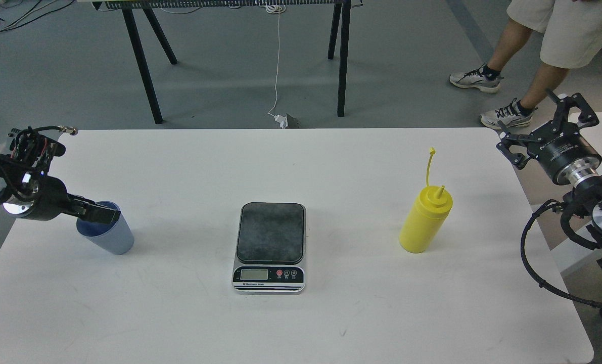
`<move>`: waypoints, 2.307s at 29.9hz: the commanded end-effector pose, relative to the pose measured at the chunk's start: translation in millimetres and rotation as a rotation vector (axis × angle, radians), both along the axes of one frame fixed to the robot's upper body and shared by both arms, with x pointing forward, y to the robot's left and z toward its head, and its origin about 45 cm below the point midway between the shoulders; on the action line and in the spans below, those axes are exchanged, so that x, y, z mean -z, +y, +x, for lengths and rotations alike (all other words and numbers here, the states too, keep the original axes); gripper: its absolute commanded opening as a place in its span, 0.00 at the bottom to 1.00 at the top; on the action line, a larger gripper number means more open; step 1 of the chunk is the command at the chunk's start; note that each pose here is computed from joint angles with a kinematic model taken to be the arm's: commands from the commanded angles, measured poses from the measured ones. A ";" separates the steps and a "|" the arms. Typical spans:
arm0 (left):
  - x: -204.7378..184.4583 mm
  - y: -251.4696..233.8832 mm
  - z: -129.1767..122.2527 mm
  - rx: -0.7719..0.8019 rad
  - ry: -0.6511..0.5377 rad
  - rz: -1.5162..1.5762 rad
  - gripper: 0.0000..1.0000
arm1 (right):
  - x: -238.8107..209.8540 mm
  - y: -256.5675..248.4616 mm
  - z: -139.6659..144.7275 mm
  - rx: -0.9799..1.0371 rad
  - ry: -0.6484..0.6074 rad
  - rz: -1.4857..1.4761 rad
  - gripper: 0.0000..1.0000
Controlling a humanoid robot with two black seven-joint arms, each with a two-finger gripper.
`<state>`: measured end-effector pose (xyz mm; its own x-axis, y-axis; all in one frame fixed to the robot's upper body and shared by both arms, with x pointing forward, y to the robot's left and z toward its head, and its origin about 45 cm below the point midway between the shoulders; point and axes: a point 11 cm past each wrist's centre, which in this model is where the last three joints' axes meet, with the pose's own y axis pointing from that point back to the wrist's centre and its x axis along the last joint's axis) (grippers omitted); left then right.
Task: Pour seasoning into cup on scale with both arms
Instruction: 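Close the left gripper around the blue cup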
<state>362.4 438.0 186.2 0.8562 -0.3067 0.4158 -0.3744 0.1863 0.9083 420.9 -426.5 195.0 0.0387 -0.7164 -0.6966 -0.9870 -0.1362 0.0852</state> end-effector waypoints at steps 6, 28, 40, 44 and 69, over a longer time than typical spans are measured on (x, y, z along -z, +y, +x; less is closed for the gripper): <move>3.5 1.9 5.0 -0.016 -0.003 0.010 0.98 | 2.9 -1.0 -2.7 0.003 0.004 0.001 0.99; 4.5 13.9 1.6 -0.036 0.003 0.035 0.98 | 8.9 -2.7 -7.3 0.010 0.015 0.006 0.99; 13.3 24.5 -10.8 -0.053 0.032 0.049 0.98 | 9.2 -2.5 -7.6 0.010 0.015 0.008 0.99; 15.0 25.0 -12.3 -0.054 0.036 0.050 0.97 | 8.9 -2.8 -7.5 0.011 0.014 0.008 0.99; 15.9 27.8 -12.6 -0.069 0.036 0.048 0.60 | 16.9 -7.0 -14.0 0.021 0.033 0.008 0.99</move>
<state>349.4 466.4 170.2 0.8905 -0.2646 0.3702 -0.3517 0.1160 0.9289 407.0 -433.2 178.2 0.0014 -0.7112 -0.7030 -0.9862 -0.1173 0.1167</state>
